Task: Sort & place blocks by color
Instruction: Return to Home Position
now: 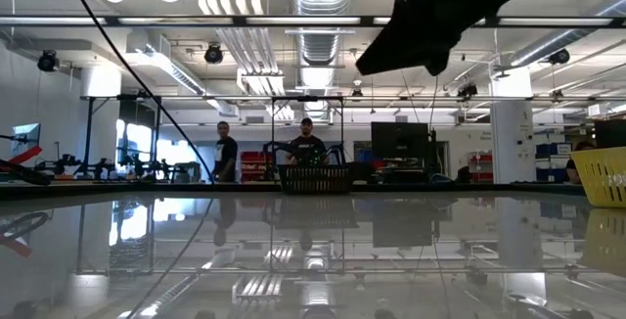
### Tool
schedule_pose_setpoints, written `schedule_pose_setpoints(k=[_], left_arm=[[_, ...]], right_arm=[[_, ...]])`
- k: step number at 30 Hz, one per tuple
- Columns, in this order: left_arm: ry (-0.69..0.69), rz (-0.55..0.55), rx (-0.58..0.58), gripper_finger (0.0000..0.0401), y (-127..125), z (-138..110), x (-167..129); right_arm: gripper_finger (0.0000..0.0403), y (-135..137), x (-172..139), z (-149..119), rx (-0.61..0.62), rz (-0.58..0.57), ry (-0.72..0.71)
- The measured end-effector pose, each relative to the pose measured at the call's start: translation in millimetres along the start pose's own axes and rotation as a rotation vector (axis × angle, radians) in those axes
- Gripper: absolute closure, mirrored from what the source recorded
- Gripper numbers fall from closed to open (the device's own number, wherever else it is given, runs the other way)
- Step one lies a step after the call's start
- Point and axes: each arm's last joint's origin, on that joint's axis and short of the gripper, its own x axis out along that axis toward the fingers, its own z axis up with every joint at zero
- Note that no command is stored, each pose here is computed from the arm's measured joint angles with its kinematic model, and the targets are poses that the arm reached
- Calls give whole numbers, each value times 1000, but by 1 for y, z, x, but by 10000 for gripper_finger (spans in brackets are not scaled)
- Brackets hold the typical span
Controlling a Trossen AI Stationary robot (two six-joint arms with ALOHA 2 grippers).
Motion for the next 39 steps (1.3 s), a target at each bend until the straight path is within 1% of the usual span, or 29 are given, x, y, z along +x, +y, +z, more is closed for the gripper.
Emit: schedule_pose_setpoints(k=[2,4,6,8,10,15,18,21,24,28,34,37,39], left_arm=[[-4,1,-14,113,0,1,0],[-6,2,-19,113,0,1,0],[-6,3,-20,113,1,1,0],[-4,4,-16,113,1,1,0],[2,3,-9,113,1,0,0],[67,-5,50,113,7,-5,-9],[96,-6,69,115,17,-5,-20],[107,-12,81,125,27,-3,-32],[83,-39,76,148,35,-6,-43],[69,-73,74,192,46,-24,-56],[17,-61,32,271,65,-48,-77],[-17,-43,21,312,75,-58,-86],[-39,-29,21,338,80,-65,-90]], right_arm=[[370,-7,7,0,-4,-12,11],[377,-12,13,1,-13,-1,11],[383,-15,17,1,-38,13,19],[388,-17,17,2,-90,13,13],[392,-19,12,6,-150,8,2],[394,-27,-23,27,-222,24,-130],[394,-33,-36,28,-280,26,-204],[394,-38,-45,25,-319,27,-276],[394,-44,-50,15,-343,24,-301],[394,-51,-57,-2,-353,25,-322],[394,-62,-75,-14,-345,21,-385],[394,-70,-84,-13,-336,7,-429],[394,-76,-89,-15,-336,18,-449]])
